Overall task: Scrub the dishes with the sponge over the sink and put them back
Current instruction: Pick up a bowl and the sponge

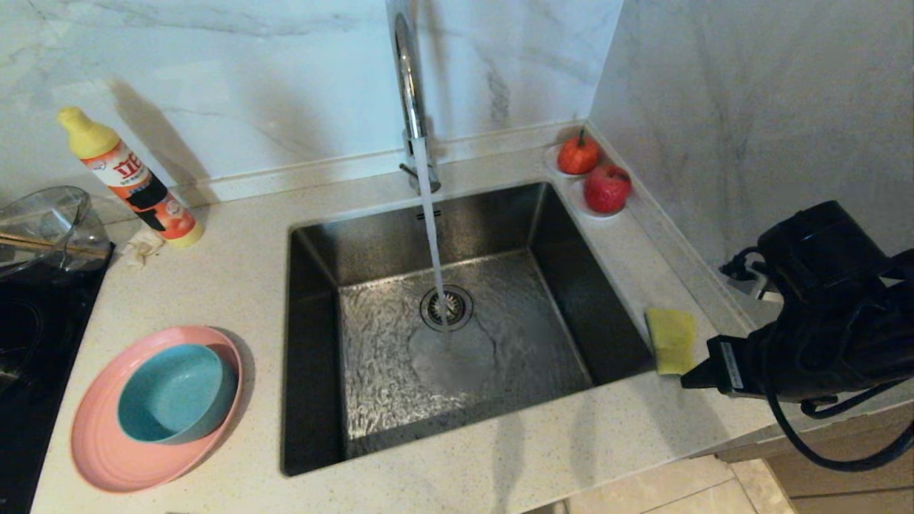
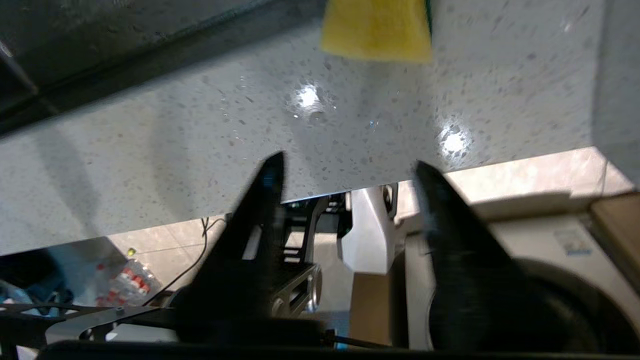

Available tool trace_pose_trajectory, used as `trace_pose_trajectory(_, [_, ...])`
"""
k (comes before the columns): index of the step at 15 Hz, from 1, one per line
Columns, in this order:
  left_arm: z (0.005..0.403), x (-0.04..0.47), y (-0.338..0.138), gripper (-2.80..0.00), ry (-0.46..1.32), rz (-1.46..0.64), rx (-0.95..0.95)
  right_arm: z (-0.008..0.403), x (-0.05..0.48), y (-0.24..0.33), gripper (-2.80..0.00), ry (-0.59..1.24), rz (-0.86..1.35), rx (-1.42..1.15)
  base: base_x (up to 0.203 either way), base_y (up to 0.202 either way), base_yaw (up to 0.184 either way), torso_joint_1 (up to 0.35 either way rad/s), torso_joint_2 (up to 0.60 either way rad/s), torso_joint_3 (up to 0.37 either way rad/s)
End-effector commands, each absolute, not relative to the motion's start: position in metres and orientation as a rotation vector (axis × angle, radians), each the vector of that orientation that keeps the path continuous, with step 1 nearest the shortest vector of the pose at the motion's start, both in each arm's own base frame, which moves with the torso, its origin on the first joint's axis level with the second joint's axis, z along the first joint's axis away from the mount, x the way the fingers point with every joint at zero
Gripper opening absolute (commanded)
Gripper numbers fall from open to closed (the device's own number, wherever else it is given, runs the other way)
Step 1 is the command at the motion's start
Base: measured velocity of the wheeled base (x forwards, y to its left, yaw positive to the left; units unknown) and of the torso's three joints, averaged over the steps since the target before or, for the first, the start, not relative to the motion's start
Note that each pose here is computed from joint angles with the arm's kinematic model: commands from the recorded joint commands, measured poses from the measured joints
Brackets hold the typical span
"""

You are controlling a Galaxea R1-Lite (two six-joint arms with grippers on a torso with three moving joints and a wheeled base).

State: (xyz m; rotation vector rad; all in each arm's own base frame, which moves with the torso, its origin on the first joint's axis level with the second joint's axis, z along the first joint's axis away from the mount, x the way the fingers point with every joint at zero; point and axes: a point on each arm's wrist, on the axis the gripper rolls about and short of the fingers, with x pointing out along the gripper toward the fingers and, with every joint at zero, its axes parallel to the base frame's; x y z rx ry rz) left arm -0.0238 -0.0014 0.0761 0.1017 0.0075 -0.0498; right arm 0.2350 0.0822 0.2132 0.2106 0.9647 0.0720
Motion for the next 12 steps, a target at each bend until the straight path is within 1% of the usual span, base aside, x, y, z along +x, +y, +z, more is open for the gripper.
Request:
trace_pose_trajectory(1, [0.076, -0.024, -0.001, -2.80, 0.010, -0.050, 0.102, 0.204, 0.241, 0.084, 0.00, 1.003, 0.048, 0.224, 0.000, 0.000, 0.000, 0.000, 0.00, 0.000])
trace_pose_trajectory(7, [0.076, -0.024, -0.001, -2.80, 0.010, -0.050, 0.102, 0.188, 0.254, 0.086, 0.00, 1.051, 0.007, 0.256, 0.000, 0.000, 0.000, 0.000, 0.00, 0.000])
trace_pose_trajectory(12, [0.076, -0.024, -0.001, -2.80, 0.010, -0.050, 0.102, 0.178, 0.271, 0.087, 0.00, 1.008, 0.003, 0.263, 0.000, 0.000, 0.000, 0.000, 0.00, 0.000])
